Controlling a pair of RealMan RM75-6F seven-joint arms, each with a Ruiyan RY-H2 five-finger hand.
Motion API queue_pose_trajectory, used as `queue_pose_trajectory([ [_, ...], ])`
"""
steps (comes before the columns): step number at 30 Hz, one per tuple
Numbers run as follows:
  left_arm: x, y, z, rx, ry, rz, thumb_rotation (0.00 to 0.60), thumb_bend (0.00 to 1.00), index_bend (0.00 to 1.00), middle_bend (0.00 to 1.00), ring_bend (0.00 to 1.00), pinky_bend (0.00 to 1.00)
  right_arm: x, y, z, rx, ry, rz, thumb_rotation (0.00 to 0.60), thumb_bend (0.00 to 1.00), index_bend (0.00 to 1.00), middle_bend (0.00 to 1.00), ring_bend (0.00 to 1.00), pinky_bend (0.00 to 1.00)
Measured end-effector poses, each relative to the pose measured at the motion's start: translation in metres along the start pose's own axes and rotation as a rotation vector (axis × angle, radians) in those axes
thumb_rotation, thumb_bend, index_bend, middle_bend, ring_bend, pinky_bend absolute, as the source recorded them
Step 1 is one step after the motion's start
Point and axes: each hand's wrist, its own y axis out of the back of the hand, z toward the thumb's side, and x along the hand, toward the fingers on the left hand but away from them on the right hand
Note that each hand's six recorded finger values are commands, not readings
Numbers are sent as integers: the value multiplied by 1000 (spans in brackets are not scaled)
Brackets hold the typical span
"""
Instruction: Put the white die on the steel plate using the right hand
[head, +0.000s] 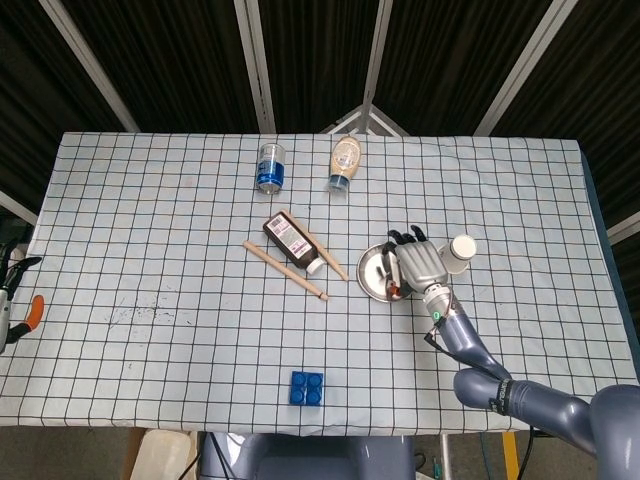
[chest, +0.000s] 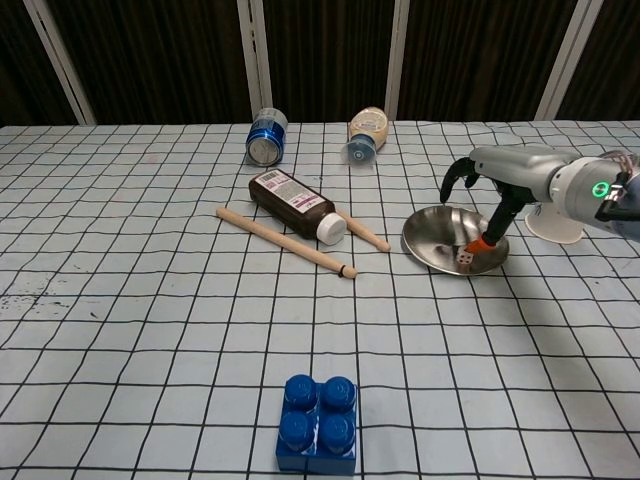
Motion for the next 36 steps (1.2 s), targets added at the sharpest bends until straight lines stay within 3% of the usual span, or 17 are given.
queue_pose_trajectory([
  [8,-1,0,1,-4,-5,-1,600,636,207,0,0,120,8,29,-20,9,-38,-91,600,68,170,158,186,0],
  [18,-2,-1,3,-2,-10,-4,600,635,208,0,0,120,35,65,-79,33,-145,-151,600,68,195,160,209,0],
  [24,-2,-3,5,5,-11,-9,600,635,209,0,0,120,43,58,-97,37,-177,-110,600,67,246,205,234,0],
  [36,0,-4,2,12,1,-12,600,635,214,0,0,119,31,47,-104,33,-189,-80,600,73,273,249,240,0],
])
